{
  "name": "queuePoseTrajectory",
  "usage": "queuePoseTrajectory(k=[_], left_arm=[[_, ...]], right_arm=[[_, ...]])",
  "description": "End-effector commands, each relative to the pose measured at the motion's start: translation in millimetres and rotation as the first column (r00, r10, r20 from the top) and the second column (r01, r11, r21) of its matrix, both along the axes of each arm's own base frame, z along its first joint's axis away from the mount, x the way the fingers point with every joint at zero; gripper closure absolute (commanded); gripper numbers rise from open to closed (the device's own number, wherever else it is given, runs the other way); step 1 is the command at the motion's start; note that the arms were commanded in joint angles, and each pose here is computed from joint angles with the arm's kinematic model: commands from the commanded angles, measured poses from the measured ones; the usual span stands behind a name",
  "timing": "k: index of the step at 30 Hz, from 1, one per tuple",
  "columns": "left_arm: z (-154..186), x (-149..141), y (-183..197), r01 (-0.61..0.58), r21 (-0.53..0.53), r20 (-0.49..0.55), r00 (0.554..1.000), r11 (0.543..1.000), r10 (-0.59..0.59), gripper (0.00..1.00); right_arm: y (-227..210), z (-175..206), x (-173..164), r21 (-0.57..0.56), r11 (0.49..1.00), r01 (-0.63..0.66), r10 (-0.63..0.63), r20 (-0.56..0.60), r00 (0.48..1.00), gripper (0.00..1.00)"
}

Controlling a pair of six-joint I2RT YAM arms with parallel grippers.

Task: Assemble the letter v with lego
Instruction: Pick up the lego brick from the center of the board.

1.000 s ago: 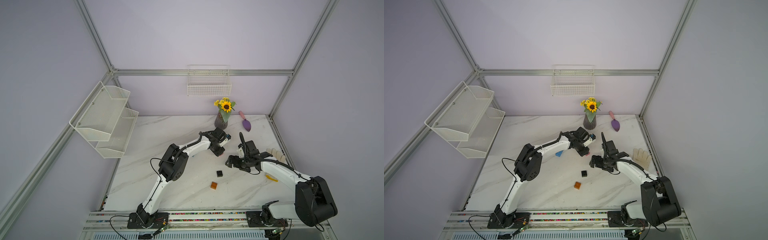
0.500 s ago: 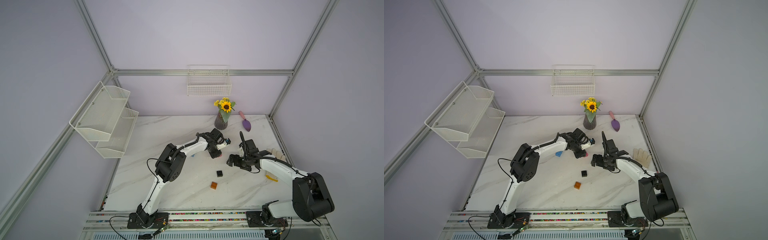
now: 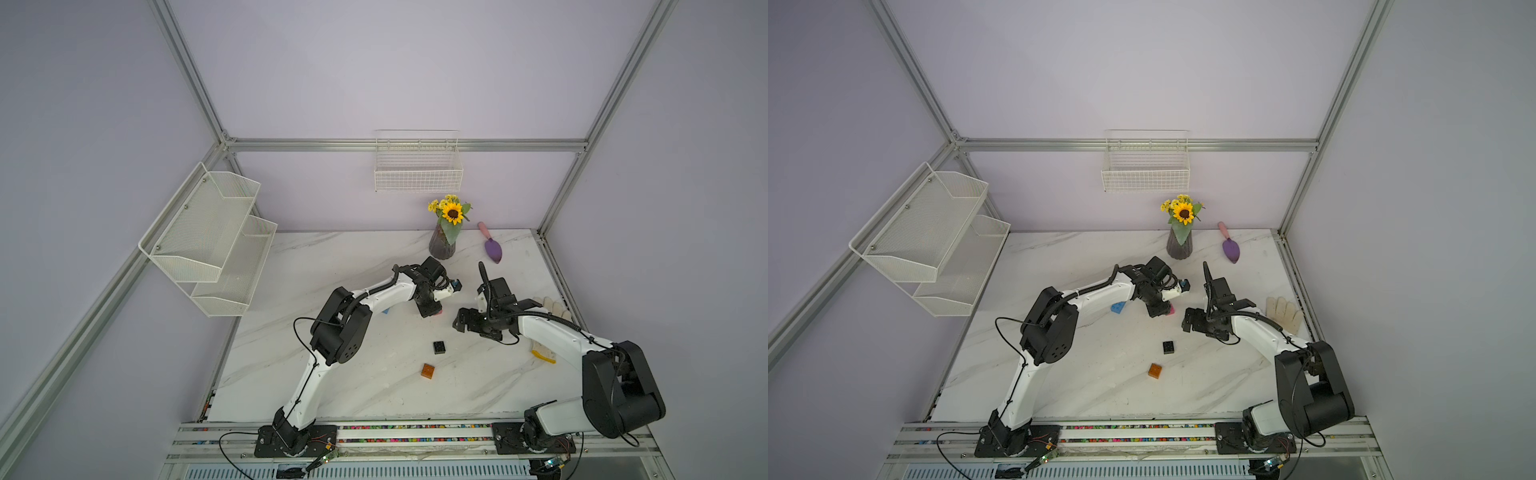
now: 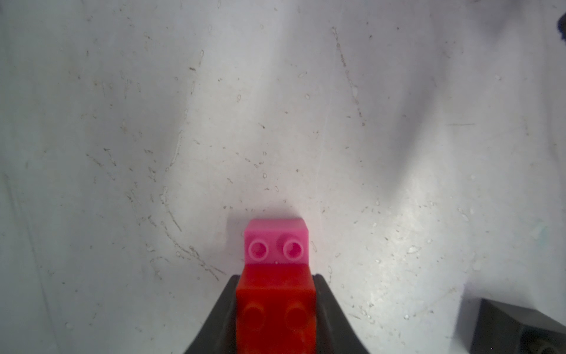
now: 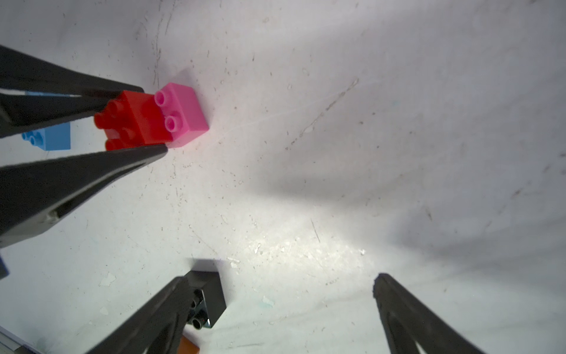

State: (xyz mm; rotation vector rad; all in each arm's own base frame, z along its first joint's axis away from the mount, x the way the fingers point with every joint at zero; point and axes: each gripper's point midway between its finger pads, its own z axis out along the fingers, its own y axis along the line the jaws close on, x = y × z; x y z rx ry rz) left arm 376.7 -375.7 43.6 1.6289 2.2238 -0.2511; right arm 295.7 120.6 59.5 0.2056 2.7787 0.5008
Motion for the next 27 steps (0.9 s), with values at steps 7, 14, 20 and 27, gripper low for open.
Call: queuePoseTrajectory(k=[7,14,20,27], left_arm=[[-34,-22,35,-0.061,0.176,-0.150,0.985,0.982,0.088,0.70],[-10,-16,22,-0.121,0.101,-0.148,0.980,0.987,0.135,0.44],[-10,-16,15,-0.164,0.022,-0.153,0.974,0.986,0.165,0.30],[-27,-17,20,-0.249,-0.037,-0.134,0.961,0.968,0.242,0.29]], right_arm=[[2,2,2,0.010,1.000,-0.019,0.019,0.003,1.000,0.03],[5,3,3,0.023,0.999,-0.032,0.032,0.004,0.999,0.03],[8,3,4,0.034,0.998,-0.051,0.051,0.021,0.998,0.03],[6,1,2,0.027,0.998,-0.055,0.055,0.020,0.998,0.03]])
